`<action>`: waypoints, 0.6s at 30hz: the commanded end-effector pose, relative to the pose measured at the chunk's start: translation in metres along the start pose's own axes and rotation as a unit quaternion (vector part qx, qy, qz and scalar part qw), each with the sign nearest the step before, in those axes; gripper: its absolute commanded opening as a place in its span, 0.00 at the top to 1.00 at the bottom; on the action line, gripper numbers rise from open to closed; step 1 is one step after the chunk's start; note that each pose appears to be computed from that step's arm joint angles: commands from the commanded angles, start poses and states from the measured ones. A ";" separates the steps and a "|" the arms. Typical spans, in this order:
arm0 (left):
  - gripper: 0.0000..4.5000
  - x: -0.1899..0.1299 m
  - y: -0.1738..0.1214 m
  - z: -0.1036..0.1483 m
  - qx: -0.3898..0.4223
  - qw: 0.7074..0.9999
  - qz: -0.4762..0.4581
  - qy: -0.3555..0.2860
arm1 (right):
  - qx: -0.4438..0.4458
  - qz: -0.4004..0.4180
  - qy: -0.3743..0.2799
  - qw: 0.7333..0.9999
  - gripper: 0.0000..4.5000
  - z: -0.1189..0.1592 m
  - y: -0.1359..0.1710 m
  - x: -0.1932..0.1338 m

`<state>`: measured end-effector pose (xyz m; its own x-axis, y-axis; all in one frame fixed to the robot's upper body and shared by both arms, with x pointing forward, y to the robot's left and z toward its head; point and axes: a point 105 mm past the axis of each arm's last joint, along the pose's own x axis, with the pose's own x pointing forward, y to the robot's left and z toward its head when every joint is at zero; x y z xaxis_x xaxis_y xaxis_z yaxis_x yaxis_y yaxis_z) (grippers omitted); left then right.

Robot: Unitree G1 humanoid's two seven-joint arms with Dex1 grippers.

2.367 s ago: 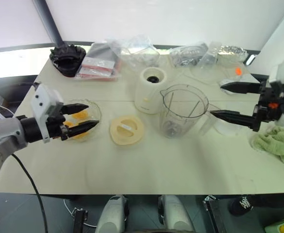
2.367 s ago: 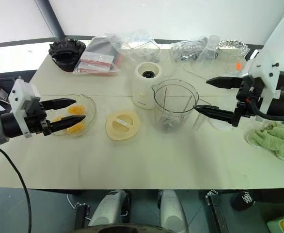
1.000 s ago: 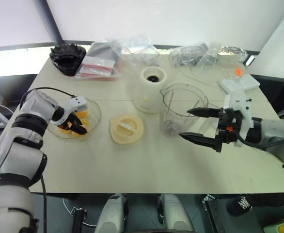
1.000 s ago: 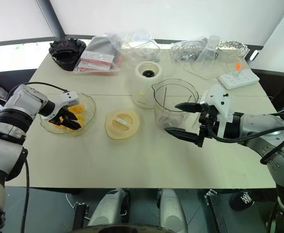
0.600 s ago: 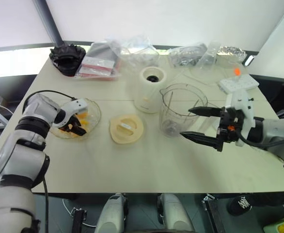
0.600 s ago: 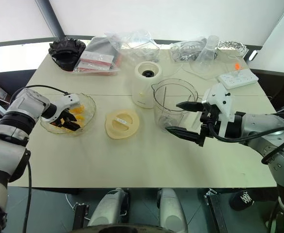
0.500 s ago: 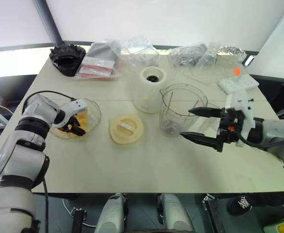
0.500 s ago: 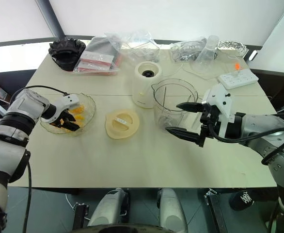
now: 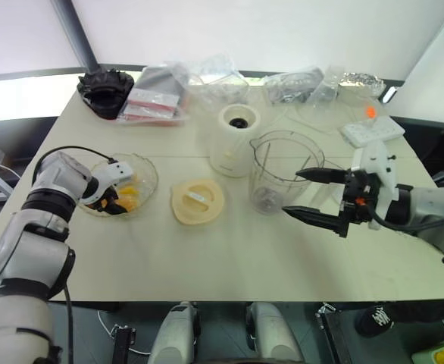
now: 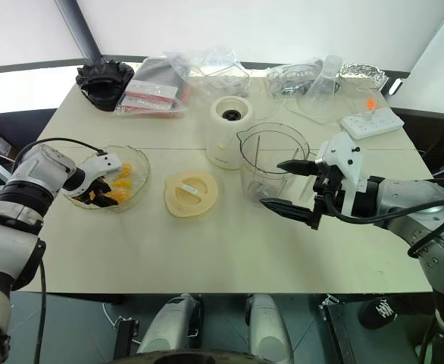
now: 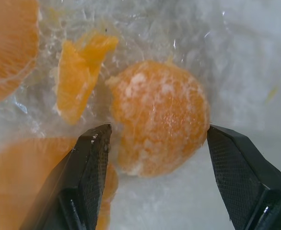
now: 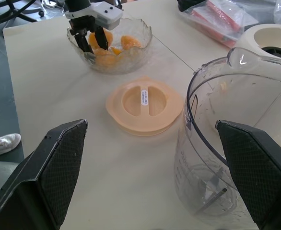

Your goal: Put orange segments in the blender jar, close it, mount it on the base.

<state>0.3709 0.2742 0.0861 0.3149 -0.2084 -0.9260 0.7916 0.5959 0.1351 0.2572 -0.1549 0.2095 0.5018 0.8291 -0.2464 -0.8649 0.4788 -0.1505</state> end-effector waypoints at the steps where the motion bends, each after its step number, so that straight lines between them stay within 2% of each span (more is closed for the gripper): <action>1: 0.28 -0.005 0.004 -0.001 0.001 1.000 0.013 0.000 | -0.028 0.001 -0.012 1.000 0.00 0.010 0.004 0.000; 5: 0.28 -0.004 0.005 0.002 0.002 1.000 0.018 -0.005 | -0.029 0.000 -0.011 1.000 0.00 0.010 0.004 0.000; 8: 0.47 -0.003 0.003 0.004 0.003 1.000 0.014 -0.008 | -0.030 -0.001 -0.011 0.999 0.00 0.010 0.003 0.001; 18: 0.47 -0.004 0.001 0.008 0.002 1.000 0.008 -0.021 | -0.033 -0.001 -0.009 0.999 0.00 0.010 0.002 0.002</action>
<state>0.3714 0.2694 0.0842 0.3200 -0.2221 -0.9210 0.7969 0.5889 0.1349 0.2591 -0.1535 0.2078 0.5077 0.8225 -0.2563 -0.8615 0.4816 -0.1611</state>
